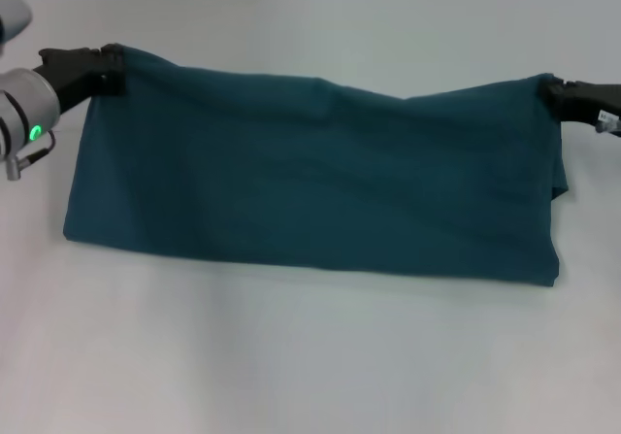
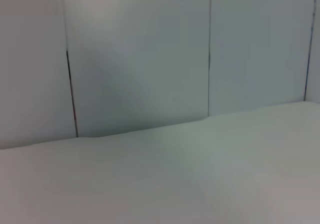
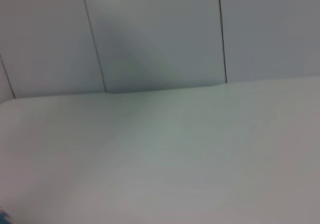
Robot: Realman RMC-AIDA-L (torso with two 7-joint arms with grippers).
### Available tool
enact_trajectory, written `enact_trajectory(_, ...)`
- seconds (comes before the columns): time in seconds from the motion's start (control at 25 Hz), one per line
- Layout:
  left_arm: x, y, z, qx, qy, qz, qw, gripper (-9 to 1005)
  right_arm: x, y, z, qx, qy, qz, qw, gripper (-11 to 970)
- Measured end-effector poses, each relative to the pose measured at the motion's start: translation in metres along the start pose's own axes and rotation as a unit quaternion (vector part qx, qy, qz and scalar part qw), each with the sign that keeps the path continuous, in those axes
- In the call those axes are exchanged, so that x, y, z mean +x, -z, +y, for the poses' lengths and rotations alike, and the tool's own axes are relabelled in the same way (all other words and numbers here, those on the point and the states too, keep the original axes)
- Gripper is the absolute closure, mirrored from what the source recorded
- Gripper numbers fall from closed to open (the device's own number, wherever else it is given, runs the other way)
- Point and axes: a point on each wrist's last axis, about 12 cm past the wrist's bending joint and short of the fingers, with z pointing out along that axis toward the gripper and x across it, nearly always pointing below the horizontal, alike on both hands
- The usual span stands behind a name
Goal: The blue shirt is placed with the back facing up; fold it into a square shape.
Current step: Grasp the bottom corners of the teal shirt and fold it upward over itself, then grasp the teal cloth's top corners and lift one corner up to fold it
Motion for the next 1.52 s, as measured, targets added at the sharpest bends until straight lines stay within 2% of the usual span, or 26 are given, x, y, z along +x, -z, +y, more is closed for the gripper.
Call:
enact_trajectory(0.12,0.006,-0.002,-0.007,-0.014,-0.017,0.004,1.000,993,0.006,-0.008,0.006,0.013,0.016,0.015,1.000,834)
enact_trajectory(0.24,0.010,-0.004,-0.011,-0.024,-0.023,0.006,0.999,897,0.010,-0.016,0.013,0.030,0.036,0.029,0.998,783)
enact_trajectory(0.48,0.013,-0.003,-0.005,-0.049,0.008,0.004,0.999,742,0.010,-0.027,0.021,0.060,0.064,0.039,0.995,665)
enact_trajectory(0.76,0.024,0.009,0.013,-0.074,0.059,-0.001,0.996,607,-0.006,-0.020,0.008,0.036,0.022,0.021,0.999,508)
enact_trajectory(0.88,0.033,0.016,0.019,-0.068,0.089,0.007,0.994,358,-0.006,-0.012,0.002,0.016,-0.002,0.033,0.999,411)
enact_trajectory(1.0,0.041,0.026,0.023,-0.044,0.127,0.010,0.991,289,-0.004,0.000,-0.006,-0.010,-0.028,0.049,0.998,299)
enact_trajectory(1.12,0.047,0.039,0.027,-0.014,0.158,0.013,0.987,219,-0.002,0.014,-0.013,-0.035,-0.055,0.059,0.996,299)
enact_trajectory(1.32,0.053,0.053,0.033,0.001,0.178,0.025,0.984,219,0.000,0.038,-0.020,-0.074,-0.088,0.066,0.991,299)
enact_trajectory(1.52,0.059,0.058,0.035,0.001,0.184,0.032,0.982,218,0.007,0.052,-0.024,-0.088,-0.105,0.090,0.987,299)
